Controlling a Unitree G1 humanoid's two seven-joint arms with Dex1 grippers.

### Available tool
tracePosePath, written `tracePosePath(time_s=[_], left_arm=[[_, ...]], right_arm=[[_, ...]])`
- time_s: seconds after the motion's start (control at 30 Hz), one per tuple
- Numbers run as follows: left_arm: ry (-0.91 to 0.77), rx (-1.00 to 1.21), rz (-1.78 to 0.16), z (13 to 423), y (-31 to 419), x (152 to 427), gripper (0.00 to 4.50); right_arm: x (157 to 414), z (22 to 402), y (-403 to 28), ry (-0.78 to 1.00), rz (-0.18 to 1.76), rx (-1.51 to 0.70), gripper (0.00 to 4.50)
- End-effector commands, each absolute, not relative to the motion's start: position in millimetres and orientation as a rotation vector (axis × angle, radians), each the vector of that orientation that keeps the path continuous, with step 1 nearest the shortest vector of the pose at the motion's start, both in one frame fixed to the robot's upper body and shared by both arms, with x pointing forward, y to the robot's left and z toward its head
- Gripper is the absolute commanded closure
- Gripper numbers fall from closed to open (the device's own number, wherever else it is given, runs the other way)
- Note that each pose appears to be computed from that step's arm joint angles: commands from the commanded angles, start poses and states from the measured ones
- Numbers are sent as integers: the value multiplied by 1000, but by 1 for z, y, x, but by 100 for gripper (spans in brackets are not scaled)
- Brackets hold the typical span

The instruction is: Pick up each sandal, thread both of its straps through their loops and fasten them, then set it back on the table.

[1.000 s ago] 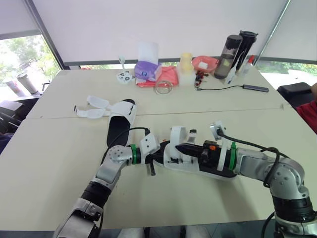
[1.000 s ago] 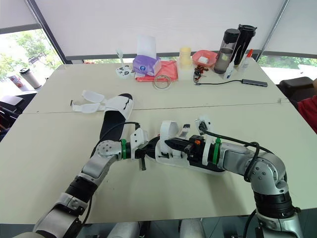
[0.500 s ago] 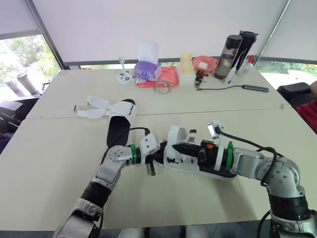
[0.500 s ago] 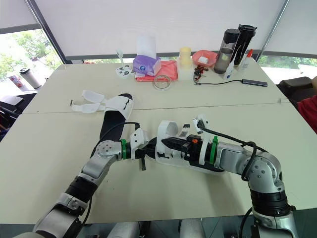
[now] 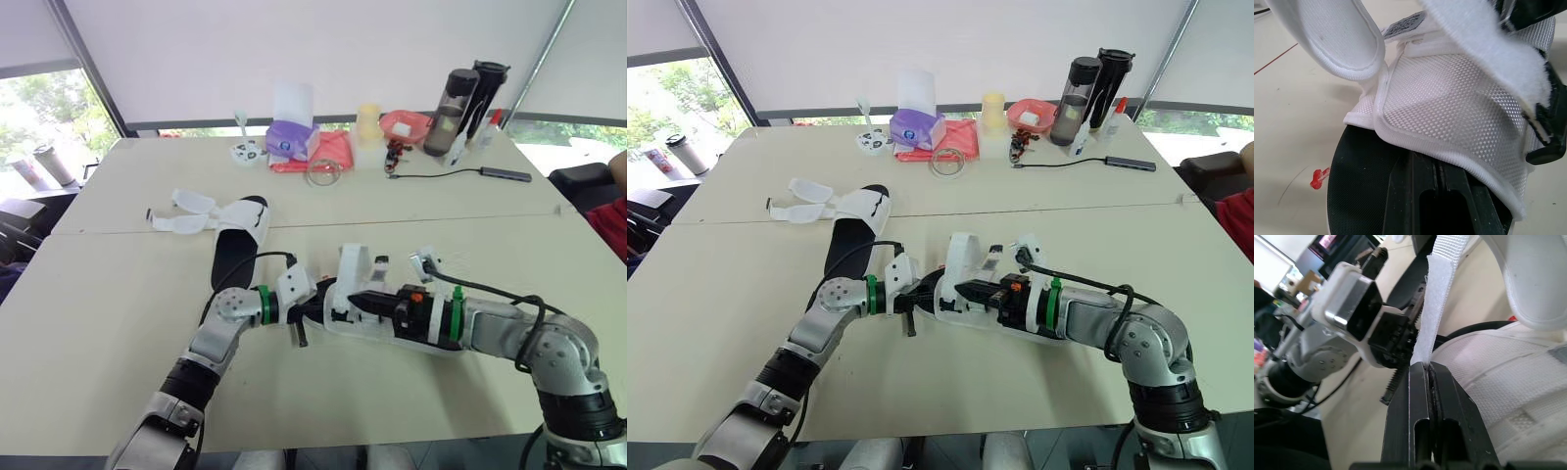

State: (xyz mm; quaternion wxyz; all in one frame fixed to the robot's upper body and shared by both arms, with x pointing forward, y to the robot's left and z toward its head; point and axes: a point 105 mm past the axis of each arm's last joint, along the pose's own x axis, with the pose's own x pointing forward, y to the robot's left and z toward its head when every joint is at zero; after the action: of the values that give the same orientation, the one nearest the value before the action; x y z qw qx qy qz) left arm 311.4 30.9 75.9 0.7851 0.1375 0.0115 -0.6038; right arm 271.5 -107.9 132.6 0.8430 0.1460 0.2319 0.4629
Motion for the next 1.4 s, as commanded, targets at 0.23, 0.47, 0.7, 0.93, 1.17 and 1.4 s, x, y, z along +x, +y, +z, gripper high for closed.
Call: tracePosePath(time_s=[0.23, 0.47, 0.7, 0.93, 1.17, 1.4], left_arm=[[141, 313, -1316, 47, 32, 302, 450], [140, 313, -1314, 47, 33, 303, 450], [139, 316, -1309, 47, 33, 304, 450], [138, 316, -1301, 46, 33, 305, 450], [135, 314, -1295, 47, 33, 306, 450], [137, 312, -1292, 47, 34, 306, 450]], right_arm=[[282, 152, -111, 377, 987, 299, 394], [286, 152, -113, 384, 973, 305, 121], [280, 152, -98, 416, 1039, 332, 121], [276, 142, -84, 452, 1064, 332, 175], [281, 140, -82, 439, 1047, 302, 443], [284, 165, -91, 382, 1062, 354, 443]])
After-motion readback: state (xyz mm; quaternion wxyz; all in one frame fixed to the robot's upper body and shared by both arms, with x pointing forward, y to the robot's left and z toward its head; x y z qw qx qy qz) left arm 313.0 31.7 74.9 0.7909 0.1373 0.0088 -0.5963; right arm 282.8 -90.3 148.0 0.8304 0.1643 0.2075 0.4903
